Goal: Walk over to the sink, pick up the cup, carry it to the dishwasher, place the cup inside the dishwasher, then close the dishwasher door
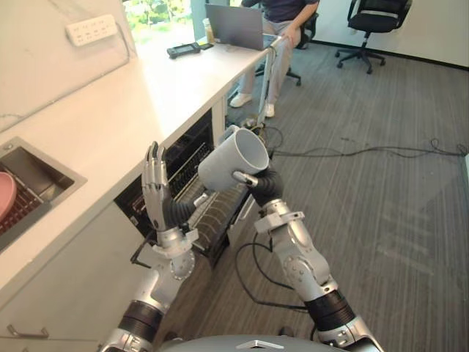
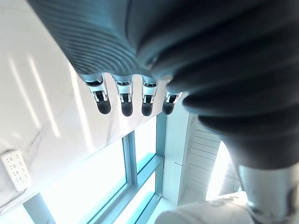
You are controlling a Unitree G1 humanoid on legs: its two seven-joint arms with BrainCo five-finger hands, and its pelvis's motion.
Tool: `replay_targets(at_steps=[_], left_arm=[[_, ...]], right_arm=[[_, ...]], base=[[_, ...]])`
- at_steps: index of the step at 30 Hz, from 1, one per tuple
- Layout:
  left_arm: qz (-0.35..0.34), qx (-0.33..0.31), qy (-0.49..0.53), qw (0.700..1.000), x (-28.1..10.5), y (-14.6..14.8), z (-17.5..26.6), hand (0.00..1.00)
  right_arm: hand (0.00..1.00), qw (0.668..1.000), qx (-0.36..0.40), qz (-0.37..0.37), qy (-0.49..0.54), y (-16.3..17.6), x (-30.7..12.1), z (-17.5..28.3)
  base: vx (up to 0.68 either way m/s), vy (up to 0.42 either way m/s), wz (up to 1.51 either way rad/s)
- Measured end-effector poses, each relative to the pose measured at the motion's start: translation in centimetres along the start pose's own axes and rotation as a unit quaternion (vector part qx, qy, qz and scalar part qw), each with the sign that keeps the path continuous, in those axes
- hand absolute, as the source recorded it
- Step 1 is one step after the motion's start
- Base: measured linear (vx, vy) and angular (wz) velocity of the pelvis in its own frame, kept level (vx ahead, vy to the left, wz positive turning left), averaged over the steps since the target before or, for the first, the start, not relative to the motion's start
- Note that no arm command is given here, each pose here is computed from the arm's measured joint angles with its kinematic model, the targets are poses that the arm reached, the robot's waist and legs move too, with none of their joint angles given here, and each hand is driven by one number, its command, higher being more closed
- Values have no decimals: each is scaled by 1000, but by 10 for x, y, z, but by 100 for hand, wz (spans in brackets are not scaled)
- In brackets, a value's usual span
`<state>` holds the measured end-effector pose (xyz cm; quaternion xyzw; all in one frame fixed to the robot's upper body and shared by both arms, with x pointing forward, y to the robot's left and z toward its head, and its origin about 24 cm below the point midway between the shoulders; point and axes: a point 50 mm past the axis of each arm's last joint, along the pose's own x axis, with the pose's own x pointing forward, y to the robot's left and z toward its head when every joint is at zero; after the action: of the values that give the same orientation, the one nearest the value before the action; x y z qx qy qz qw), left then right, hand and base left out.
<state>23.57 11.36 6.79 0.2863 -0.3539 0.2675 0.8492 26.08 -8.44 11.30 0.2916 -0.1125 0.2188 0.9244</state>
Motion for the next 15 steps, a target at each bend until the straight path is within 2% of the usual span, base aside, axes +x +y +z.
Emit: replay_targets(at_steps=[5,8,12,15], left_arm=[[29,-10,45,999,1,11,-10,0],[23,-69,116,991,-5,17,-19,0],[-11,-129,243,961,-29,23,-34,0],[-26,-137,314,939,-50,33,-49,0]], right_arm=[[100,999,-7,-25,-19,-12,-1,9],[100,998,-24,-46,-21,-23,-3,13],[100,994,-61,-85,17,-48,-3,7],[100,986,-100,-112,69,-70,0,-2]], base=[[-1,2,1],[-7,3,15],[-11,3,21],[-18,-1,34]])
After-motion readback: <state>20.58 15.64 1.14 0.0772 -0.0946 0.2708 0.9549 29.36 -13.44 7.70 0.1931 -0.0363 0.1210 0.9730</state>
